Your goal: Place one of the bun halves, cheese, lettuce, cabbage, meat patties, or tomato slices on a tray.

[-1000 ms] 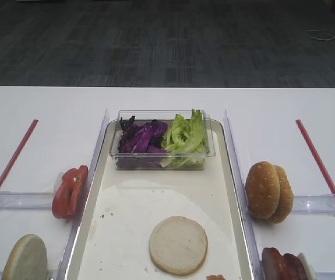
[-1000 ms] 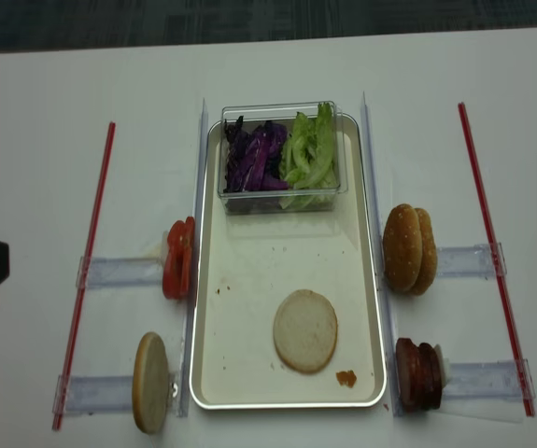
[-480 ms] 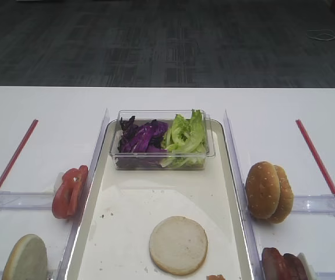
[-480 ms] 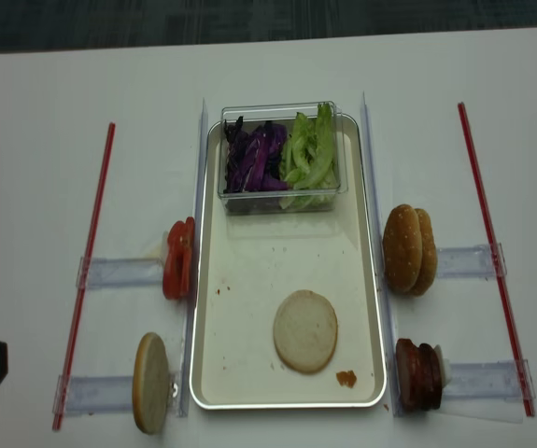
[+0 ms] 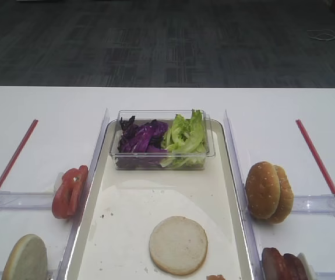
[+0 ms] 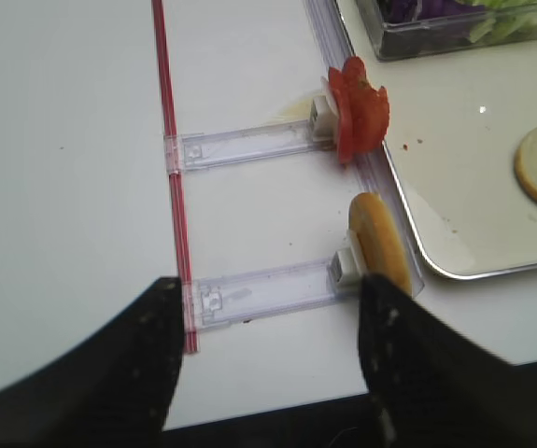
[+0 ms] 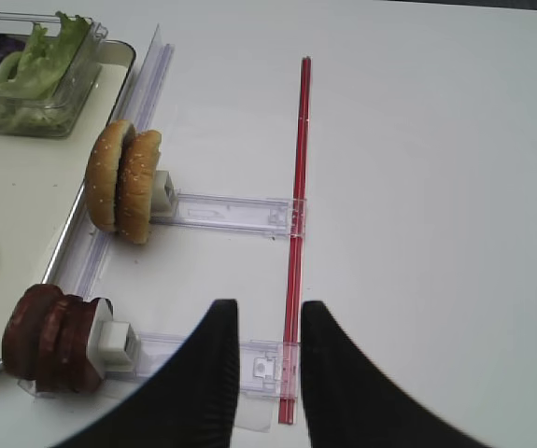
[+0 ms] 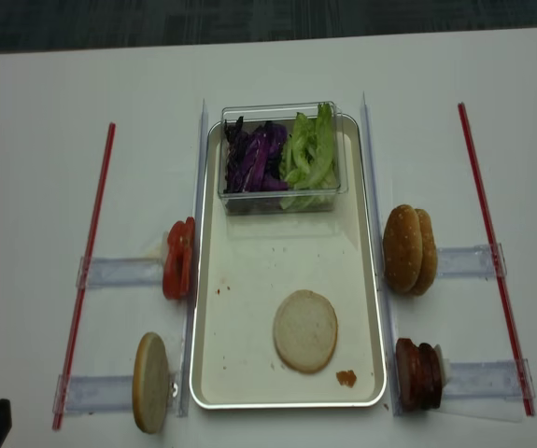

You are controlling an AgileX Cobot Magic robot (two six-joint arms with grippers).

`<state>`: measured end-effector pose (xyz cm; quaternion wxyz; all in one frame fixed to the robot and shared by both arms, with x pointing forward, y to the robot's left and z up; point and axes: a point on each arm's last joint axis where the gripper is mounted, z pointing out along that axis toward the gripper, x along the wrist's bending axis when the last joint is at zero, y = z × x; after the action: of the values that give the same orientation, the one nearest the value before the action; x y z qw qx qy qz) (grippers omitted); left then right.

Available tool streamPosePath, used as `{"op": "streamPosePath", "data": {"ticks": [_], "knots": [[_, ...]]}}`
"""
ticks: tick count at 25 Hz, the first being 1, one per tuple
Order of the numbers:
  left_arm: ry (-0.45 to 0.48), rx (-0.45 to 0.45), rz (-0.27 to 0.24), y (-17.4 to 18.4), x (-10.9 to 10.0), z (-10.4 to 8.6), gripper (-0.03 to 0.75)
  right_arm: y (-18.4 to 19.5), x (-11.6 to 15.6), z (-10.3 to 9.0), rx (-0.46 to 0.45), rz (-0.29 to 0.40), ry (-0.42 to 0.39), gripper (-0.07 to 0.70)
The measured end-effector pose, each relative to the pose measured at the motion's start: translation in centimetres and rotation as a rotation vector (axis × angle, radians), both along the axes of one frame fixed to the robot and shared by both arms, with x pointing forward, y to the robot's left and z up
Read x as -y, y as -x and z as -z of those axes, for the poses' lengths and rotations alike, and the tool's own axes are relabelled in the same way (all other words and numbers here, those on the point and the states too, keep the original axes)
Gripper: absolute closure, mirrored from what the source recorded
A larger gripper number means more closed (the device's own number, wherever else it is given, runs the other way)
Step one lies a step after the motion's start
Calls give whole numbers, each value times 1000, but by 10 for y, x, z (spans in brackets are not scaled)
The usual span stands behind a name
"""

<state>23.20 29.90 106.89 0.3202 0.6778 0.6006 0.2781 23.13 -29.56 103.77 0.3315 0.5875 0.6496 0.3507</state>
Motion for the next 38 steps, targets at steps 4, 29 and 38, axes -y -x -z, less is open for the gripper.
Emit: {"op": "streamPosePath", "data": {"ticks": [4, 29, 38], "knots": [[3, 41, 0, 10, -1, 10, 322, 0, 0, 0, 0, 0, 0, 430], [7, 105, -5, 6, -1, 29, 322, 0, 0, 0, 2, -1, 2, 430], [7, 105, -5, 6, -1, 29, 322, 0, 0, 0, 2, -1, 2, 430]]}}
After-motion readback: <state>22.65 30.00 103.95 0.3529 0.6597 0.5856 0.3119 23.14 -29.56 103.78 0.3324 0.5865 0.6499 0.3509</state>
